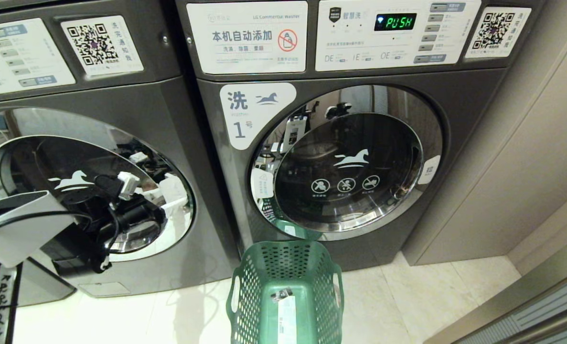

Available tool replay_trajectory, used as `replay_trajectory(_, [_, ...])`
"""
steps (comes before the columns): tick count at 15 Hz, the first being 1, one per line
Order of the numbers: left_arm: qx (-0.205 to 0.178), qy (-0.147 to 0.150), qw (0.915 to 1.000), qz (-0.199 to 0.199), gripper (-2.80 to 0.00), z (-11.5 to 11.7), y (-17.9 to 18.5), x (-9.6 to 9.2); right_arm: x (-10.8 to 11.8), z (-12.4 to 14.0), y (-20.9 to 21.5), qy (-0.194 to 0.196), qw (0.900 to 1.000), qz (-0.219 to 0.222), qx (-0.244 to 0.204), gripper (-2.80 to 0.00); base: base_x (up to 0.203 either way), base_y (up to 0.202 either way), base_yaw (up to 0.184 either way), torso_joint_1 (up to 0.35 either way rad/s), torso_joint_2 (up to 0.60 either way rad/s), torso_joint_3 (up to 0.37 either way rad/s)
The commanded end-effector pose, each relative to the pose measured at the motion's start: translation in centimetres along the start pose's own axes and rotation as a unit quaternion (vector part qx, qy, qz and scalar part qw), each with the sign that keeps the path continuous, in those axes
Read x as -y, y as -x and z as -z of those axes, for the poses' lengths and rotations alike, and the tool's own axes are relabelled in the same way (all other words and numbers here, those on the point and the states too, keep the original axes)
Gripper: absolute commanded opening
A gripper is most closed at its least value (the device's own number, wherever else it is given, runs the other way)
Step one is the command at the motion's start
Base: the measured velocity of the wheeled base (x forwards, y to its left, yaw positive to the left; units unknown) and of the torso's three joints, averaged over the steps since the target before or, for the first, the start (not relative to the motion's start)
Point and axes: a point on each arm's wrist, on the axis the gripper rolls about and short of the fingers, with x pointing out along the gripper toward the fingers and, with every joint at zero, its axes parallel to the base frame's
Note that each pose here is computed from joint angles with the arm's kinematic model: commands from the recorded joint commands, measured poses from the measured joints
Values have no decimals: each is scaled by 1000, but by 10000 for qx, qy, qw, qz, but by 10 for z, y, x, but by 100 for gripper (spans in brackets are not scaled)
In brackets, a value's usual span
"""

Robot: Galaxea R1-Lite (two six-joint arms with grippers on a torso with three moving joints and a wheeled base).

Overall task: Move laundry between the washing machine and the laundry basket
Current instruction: Open the lid of the washing machine

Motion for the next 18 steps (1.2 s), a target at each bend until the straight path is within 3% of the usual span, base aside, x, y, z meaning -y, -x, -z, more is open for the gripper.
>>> replay_trajectory(1, [22, -32, 10000, 55, 0, 5, 1, -4, 0, 0, 0, -1, 10000, -2, 1, -280, 0, 0, 0, 0, 0, 0])
replay_trajectory(11, [-30, -73, 10000, -27, 0, 9, 6, -7, 0, 0, 0, -1, 10000, -1, -6, -280, 0, 0, 0, 0, 0, 0])
replay_trajectory(15, [-69, 8, 9998, -210, 0, 14, 21, -20, 0, 0, 0, -1, 10000, -2, 1, -280, 0, 0, 0, 0, 0, 0])
replay_trajectory(18, [-33, 4, 9999, 132, 0, 18, 25, -29, 0, 0, 0, -1, 10000, -1, -6, -280, 0, 0, 0, 0, 0, 0])
